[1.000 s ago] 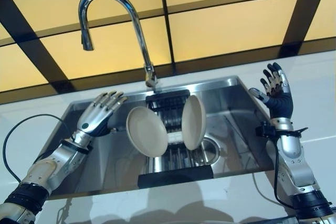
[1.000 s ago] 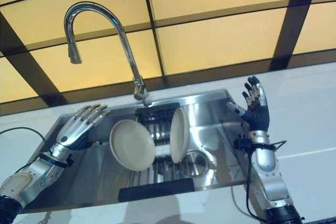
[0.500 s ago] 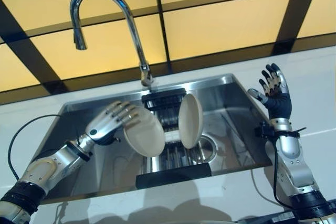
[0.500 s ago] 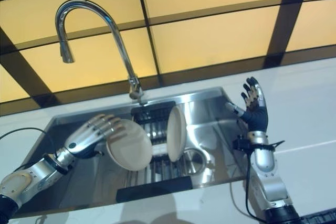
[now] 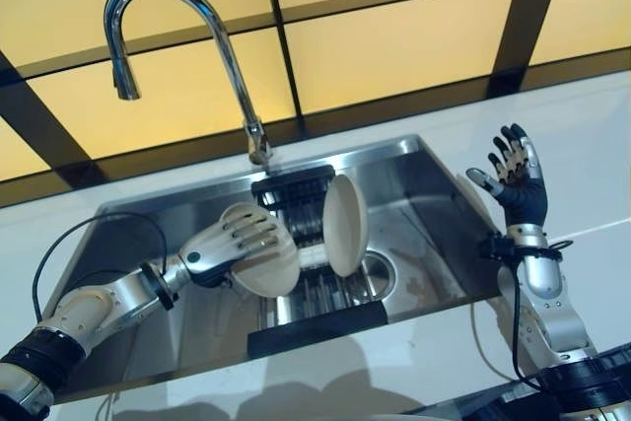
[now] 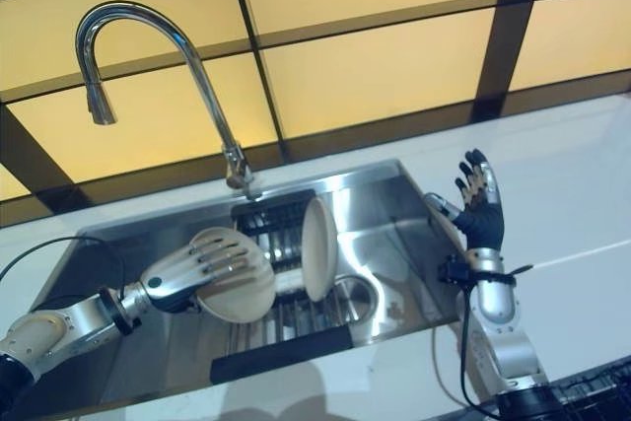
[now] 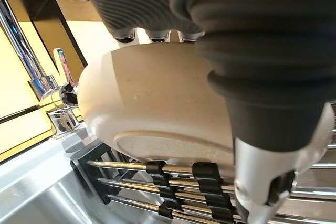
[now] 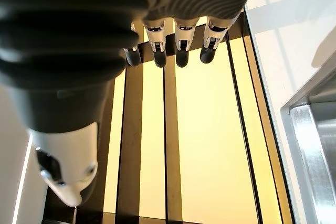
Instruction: Pick up plates and place into dishwasher.
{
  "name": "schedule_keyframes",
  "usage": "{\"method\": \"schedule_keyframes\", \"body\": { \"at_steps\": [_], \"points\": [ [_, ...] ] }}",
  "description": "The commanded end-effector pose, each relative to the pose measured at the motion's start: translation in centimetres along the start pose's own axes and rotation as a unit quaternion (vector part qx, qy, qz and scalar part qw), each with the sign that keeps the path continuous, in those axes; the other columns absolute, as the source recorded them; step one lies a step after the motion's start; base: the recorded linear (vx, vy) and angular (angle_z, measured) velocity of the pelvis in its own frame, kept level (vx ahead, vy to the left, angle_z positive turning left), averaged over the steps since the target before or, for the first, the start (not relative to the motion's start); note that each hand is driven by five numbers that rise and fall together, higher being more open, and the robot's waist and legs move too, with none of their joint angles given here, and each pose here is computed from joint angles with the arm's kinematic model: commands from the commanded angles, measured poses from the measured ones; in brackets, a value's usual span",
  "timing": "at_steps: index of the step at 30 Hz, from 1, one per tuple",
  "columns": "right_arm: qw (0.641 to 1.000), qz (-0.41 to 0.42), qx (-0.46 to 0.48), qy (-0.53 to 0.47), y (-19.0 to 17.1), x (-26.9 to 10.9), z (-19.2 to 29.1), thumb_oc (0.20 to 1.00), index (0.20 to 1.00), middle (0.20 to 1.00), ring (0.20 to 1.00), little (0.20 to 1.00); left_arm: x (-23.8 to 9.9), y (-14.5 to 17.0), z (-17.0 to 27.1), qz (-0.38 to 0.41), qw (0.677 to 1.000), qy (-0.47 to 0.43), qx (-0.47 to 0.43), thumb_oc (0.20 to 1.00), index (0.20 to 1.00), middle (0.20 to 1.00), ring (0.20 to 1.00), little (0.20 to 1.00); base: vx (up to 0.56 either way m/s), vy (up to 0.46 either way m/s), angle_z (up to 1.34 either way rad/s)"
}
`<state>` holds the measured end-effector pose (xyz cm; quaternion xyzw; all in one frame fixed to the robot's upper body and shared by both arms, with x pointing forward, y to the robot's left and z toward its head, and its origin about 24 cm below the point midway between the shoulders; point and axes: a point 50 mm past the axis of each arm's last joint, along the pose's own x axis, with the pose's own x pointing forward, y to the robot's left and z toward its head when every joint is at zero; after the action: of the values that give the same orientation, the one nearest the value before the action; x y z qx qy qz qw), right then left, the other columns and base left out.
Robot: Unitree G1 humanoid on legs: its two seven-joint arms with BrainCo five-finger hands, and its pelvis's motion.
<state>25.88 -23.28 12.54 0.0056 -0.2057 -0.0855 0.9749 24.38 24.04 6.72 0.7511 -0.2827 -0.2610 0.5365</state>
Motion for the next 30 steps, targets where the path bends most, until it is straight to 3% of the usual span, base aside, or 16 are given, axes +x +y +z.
{"method": "schedule_keyframes", "body": {
  "at_steps": [1, 12, 14, 16, 30],
  "points": [
    [0.999, 0.018, 0.029, -0.035, 1.0, 0.5, 1.2, 1.000, 1.000, 1.000, 1.000, 1.000, 0.5, 3.0, -2.3, 0.013, 0.997, -0.009, 0.071, 1.000, 1.000, 1.000, 1.000, 1.000, 0.00, 0.000, 0.00],
    [0.999, 0.020, 0.026, -0.033, 1.0, 0.5, 1.1, 1.000, 1.000, 1.000, 1.000, 1.000, 0.4, 1.2, -2.1, -0.068, 0.997, 0.015, 0.037, 1.000, 1.000, 1.000, 1.000, 1.000, 0.00, 0.000, 0.00],
    [0.999, 0.020, 0.025, -0.032, 1.0, 0.5, 1.1, 1.000, 1.000, 1.000, 1.000, 1.000, 0.5, 1.2, -2.2, -0.070, 0.997, 0.021, 0.033, 0.849, 0.849, 0.849, 0.849, 0.849, 0.00, 0.000, 0.00],
    [0.999, 0.022, 0.025, -0.030, 1.1, 0.5, 1.0, 1.000, 1.000, 1.000, 1.000, 1.000, 0.4, 1.0, -2.1, -0.080, 0.996, 0.021, 0.028, 0.200, 0.200, 0.200, 0.200, 0.200, 0.00, 0.000, 0.00],
    [0.999, 0.023, 0.025, -0.028, 1.1, 0.4, 0.9, 1.000, 1.000, 1.000, 1.000, 1.000, 0.4, 1.0, -2.3, -0.081, 0.996, 0.027, 0.020, 0.200, 0.200, 0.200, 0.200, 0.200, 0.00, 0.000, 0.00]
  ]
}}
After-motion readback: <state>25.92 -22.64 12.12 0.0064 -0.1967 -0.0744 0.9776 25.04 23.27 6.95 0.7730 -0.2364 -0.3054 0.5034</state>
